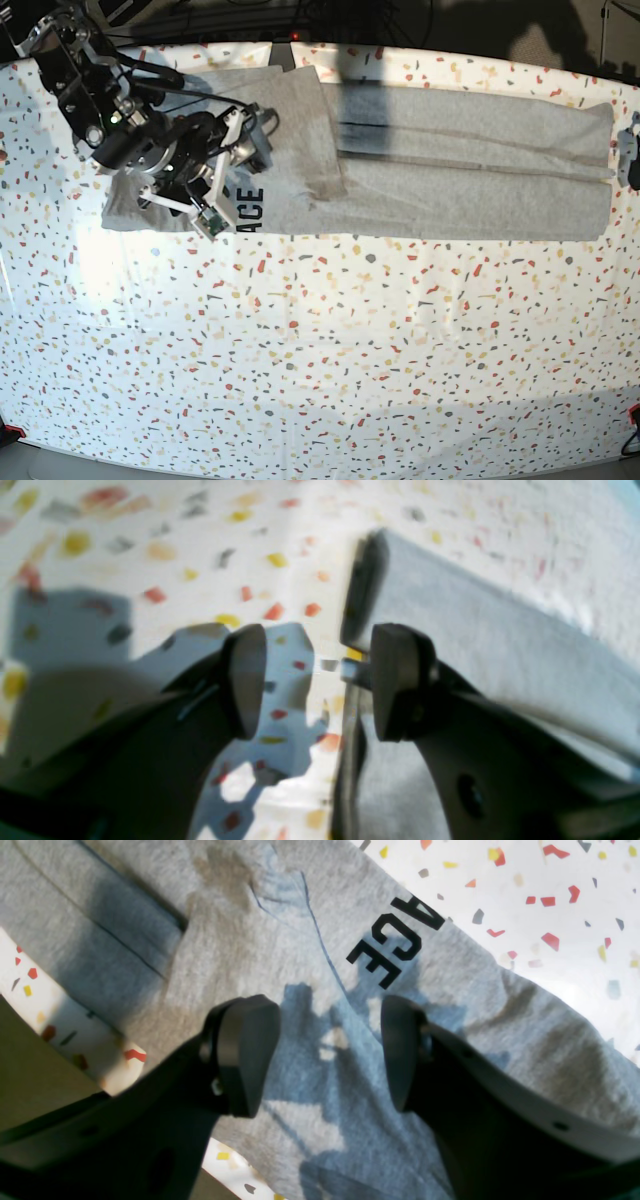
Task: Fold the T-shirt properly
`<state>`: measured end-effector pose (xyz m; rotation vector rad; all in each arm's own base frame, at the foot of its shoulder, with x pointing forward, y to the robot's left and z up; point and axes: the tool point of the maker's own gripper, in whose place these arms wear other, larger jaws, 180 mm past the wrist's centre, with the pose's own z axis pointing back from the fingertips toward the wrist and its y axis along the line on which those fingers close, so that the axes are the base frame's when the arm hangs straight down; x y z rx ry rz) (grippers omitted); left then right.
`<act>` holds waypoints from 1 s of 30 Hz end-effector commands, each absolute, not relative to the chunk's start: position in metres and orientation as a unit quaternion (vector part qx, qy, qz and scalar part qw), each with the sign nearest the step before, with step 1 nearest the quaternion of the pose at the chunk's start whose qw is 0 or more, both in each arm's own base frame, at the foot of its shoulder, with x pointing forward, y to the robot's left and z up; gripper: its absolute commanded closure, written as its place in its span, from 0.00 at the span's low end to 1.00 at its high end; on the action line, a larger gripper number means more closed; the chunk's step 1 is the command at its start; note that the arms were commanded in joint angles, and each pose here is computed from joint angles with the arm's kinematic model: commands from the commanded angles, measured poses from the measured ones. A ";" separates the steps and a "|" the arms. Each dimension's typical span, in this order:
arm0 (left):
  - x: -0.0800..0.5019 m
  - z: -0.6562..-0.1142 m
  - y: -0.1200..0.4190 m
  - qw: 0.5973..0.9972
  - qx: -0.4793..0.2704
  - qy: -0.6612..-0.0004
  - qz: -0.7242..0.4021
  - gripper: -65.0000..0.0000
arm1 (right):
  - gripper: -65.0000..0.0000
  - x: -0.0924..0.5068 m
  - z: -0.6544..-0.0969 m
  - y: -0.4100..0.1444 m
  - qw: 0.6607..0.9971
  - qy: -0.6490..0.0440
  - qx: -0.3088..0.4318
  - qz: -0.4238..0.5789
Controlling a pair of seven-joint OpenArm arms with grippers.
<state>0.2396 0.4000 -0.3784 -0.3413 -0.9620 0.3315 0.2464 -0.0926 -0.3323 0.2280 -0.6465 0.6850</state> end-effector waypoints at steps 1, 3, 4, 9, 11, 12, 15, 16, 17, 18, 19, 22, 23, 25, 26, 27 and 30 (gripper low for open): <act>0.249 -0.363 0.409 0.847 -0.162 -0.482 0.156 0.49 | 0.44 0.253 -0.322 -0.094 0.879 -0.328 0.107 0.329; 0.246 -0.372 0.407 0.845 -0.167 -0.478 0.173 0.49 | 0.44 0.254 -0.322 -0.094 0.879 -0.328 0.107 0.329; 0.245 -0.377 0.404 0.843 -0.171 -0.476 0.180 0.49 | 0.44 0.254 -0.322 -0.094 0.879 -0.328 0.107 0.329; 0.250 -0.394 0.379 0.842 -0.203 -0.462 0.194 0.49 | 0.44 0.253 -0.322 -0.094 0.879 -0.328 0.108 0.329; 0.253 -0.399 0.371 0.843 -0.206 -0.458 0.192 0.49 | 0.44 0.253 -0.322 -0.094 0.879 -0.328 0.108 0.329; 0.253 -0.400 0.369 0.843 -0.207 -0.457 0.192 0.49 | 0.44 0.253 -0.322 -0.094 0.879 -0.328 0.108 0.329; 0.254 -0.401 0.366 0.842 -0.211 -0.458 0.194 0.49 | 0.44 0.253 -0.322 -0.094 0.879 -0.328 0.108 0.329; 0.254 -0.401 0.366 0.841 -0.211 -0.458 0.194 0.49 | 0.44 0.253 -0.322 -0.094 0.879 -0.328 0.108 0.329; 0.255 -0.401 0.366 0.841 -0.211 -0.459 0.193 0.49 | 0.44 0.253 -0.322 -0.094 0.879 -0.328 0.108 0.329; 0.255 -0.400 0.366 0.841 -0.211 -0.459 0.193 0.49 | 0.44 0.253 -0.322 -0.094 0.879 -0.328 0.108 0.329; 0.258 -0.398 0.366 0.838 -0.213 -0.463 0.194 0.49 | 0.44 0.253 -0.322 -0.094 0.879 -0.328 0.108 0.329; 0.265 -0.384 0.371 0.818 -0.230 -0.484 0.210 0.49 | 0.44 0.253 -0.322 -0.093 0.879 -0.328 0.108 0.329; 0.266 -0.380 0.373 0.813 -0.235 -0.488 0.215 0.49 | 0.44 0.253 -0.322 -0.094 0.879 -0.328 0.108 0.329; 0.265 -0.379 0.371 0.814 -0.247 -0.479 0.215 0.49 | 0.44 0.253 -0.322 -0.094 0.879 -0.328 0.108 0.329; 0.263 -0.381 0.369 0.820 -0.249 -0.470 0.212 0.49 | 0.44 0.253 -0.322 -0.094 0.879 -0.328 0.108 0.329; 0.261 -0.385 0.366 0.825 -0.251 -0.461 0.210 0.49 | 0.44 0.253 -0.322 -0.094 0.879 -0.328 0.108 0.329; 0.258 -0.391 0.361 0.829 -0.256 -0.451 0.211 0.49 | 0.44 0.254 -0.322 -0.093 0.879 -0.329 0.108 0.329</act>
